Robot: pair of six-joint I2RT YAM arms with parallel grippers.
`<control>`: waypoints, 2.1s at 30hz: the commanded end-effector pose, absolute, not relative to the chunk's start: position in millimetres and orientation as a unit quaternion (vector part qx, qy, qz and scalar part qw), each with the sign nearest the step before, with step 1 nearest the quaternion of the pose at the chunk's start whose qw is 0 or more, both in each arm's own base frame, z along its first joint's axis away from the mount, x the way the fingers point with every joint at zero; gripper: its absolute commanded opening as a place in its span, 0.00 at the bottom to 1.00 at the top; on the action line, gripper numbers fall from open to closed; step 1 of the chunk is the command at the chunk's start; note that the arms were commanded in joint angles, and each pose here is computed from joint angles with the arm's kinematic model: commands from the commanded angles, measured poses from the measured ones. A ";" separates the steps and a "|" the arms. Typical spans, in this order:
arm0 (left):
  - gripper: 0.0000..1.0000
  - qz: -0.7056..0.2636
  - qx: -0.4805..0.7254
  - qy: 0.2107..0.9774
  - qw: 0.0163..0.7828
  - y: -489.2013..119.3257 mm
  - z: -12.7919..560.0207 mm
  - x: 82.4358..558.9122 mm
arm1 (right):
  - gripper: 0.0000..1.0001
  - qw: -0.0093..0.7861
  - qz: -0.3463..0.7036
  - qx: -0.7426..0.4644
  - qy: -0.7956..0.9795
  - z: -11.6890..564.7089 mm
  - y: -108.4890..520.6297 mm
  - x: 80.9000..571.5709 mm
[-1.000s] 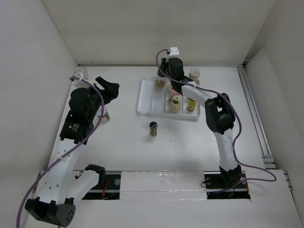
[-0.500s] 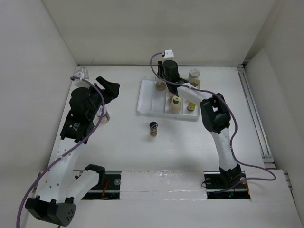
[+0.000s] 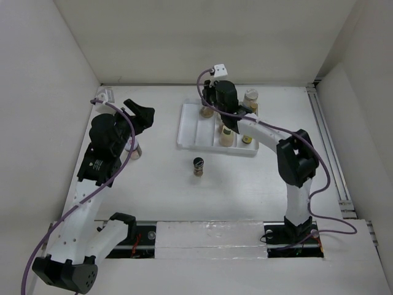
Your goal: Organize the condiment bottles
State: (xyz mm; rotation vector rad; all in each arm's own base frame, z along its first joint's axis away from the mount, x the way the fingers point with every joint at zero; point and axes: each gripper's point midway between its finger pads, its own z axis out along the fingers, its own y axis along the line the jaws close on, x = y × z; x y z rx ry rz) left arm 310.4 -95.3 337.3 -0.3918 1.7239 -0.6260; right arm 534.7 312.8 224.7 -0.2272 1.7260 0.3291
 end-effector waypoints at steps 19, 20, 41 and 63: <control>0.71 -0.240 -0.218 0.673 0.665 -55.8 390.9 283.5 | 0.98 0.472 0.424 -0.357 0.685 187.4 579.8 361.1; 0.71 -0.240 -0.218 0.673 0.665 -55.8 390.9 283.5 | 1.00 0.474 0.415 -0.359 0.689 182.6 581.1 365.5; 0.70 -0.241 -0.227 0.660 0.674 -50.7 401.6 275.8 | 0.74 0.526 0.355 -0.295 0.715 134.5 638.4 377.8; 0.68 -0.238 -0.222 0.666 0.671 -51.7 393.2 276.3 | 0.43 0.668 0.368 -0.139 0.631 313.6 472.2 455.4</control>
